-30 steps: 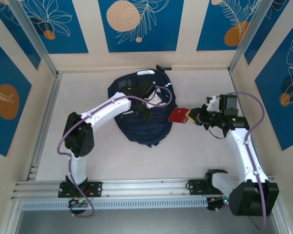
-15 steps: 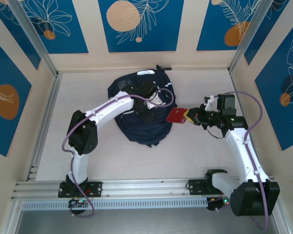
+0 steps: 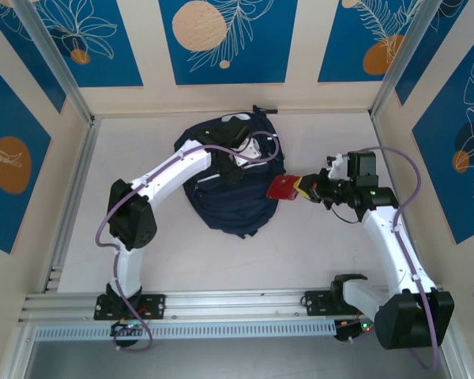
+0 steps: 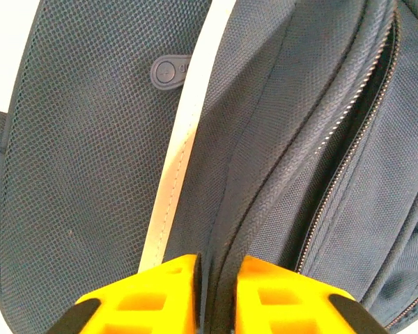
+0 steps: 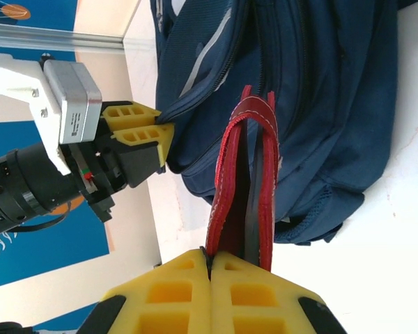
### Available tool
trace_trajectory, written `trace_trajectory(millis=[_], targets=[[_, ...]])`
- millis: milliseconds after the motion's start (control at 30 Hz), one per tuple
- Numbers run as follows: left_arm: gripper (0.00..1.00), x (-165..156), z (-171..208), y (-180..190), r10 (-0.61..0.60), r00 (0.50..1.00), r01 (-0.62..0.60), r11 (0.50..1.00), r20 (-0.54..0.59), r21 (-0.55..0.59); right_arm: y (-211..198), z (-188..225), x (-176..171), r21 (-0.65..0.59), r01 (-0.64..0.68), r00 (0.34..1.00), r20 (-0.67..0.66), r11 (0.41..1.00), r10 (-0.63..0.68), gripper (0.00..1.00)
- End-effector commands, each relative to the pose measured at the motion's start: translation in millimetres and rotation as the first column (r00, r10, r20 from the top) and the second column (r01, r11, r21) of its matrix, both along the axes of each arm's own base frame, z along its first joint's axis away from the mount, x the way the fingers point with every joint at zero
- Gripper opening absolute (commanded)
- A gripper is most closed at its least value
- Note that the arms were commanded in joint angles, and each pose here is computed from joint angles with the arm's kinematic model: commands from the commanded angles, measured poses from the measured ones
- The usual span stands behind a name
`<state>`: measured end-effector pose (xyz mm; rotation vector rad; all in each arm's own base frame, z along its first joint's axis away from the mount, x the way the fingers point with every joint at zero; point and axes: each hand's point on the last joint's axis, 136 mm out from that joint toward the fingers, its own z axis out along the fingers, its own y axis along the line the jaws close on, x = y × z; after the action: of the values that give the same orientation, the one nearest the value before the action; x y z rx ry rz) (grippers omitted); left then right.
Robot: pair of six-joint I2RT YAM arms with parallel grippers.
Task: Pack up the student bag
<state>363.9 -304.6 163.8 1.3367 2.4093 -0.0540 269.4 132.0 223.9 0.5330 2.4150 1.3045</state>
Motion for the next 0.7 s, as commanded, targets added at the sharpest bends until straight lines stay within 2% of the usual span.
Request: trace_trajectory(millis=[0,100,267,467,667], targets=[[0.10,14.8,27.2,2.4,0.064,0.995,-0.060,0.996,0.074,-0.064,15.9,14.4,5.5,0.059,-0.036,0.999,0.029,0.998,0.034,0.00],[0.05,17.5,58.8,-10.0,0.094,0.988,-0.070,0.980,0.123,-0.189,30.7,16.1,9.2,0.087,-0.063,0.998,0.031,0.994,0.061,0.00],[0.03,20.8,107.4,-19.4,0.158,0.967,-0.083,0.936,0.198,-0.341,56.8,20.9,21.9,0.118,-0.095,0.995,0.052,0.988,0.090,0.00],[0.03,21.3,131.4,-21.3,0.214,0.952,-0.107,0.902,0.217,-0.419,85.2,3.4,48.7,0.134,-0.090,0.996,0.026,0.987,0.087,0.00],[0.02,18.8,135.1,-24.1,0.225,0.953,-0.114,0.887,0.201,-0.448,119.1,-27.1,74.0,0.131,-0.074,0.997,-0.023,0.989,0.077,0.00]])
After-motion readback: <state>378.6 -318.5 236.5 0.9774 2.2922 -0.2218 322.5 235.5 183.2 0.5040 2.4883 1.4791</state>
